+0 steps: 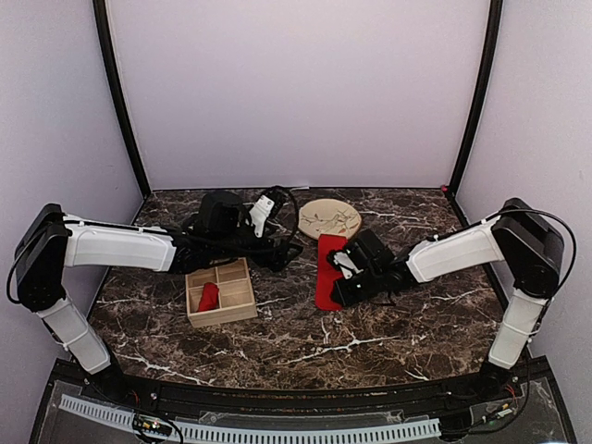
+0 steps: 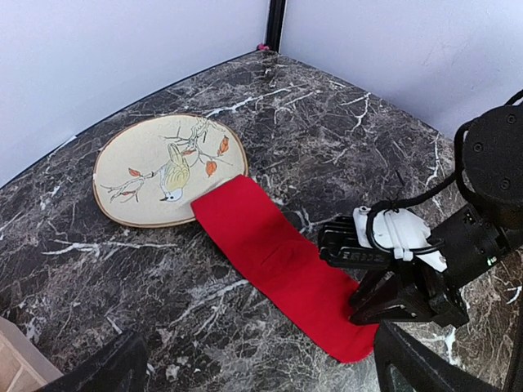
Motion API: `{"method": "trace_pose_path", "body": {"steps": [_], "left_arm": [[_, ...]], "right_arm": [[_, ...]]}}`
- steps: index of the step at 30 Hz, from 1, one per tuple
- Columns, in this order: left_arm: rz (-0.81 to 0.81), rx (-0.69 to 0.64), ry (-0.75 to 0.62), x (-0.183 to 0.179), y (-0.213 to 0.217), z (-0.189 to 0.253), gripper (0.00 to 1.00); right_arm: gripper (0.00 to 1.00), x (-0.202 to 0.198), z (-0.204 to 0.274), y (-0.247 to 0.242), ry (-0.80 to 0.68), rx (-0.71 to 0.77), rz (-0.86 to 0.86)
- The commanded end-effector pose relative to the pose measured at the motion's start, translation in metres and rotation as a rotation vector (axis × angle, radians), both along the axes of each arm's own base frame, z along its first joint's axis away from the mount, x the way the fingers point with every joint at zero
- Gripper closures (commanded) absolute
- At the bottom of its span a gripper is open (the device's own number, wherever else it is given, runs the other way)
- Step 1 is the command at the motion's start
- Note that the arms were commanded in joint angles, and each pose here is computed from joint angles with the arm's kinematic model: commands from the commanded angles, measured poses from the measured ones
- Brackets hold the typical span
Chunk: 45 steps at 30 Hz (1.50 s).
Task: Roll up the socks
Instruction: Move the sock to the center of the board.
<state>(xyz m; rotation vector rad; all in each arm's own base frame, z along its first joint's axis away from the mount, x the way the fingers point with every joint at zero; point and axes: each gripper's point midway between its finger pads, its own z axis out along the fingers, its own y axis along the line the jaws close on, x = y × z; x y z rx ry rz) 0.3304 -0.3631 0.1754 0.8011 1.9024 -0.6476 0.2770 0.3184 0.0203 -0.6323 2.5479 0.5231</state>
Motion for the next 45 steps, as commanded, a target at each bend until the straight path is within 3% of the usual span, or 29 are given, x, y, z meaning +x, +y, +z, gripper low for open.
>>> {"method": "trace_pose_path", "body": {"steps": [1, 11, 17, 22, 25, 36, 45], "left_arm": [[-0.014, 0.008, 0.024, -0.014, 0.000, 0.001, 0.01], [-0.027, 0.040, 0.081, -0.033, -0.004, -0.021, 0.01], [-0.026, 0.081, 0.116, -0.049, 0.001, -0.037, 0.01], [-0.028, 0.093, 0.139, -0.063, 0.009, -0.048, 0.01], [-0.055, 0.097, 0.140, -0.074, 0.011, -0.053, 0.01], [-0.264, 0.158, 0.039, -0.132, -0.004, -0.073, 0.03], [-0.299, 0.195, -0.050, -0.146, -0.011, -0.085, 0.04]], "right_arm": [[0.83, -0.048, -0.022, -0.002, 0.141, -0.019, 0.012], [0.82, -0.107, -0.011, 0.031, 0.225, 0.027, 0.152], [0.74, -0.119, 0.022, 0.044, 0.231, 0.115, 0.192], [0.54, -0.108, 0.043, 0.038, 0.133, 0.101, 0.193], [0.49, -0.107, 0.058, 0.033, 0.060, 0.099, 0.242], [0.47, -0.140, 0.049, 0.011, -0.148, 0.038, 0.466], [0.48, -0.145, 0.037, 0.016, -0.285, -0.089, 0.579]]}}
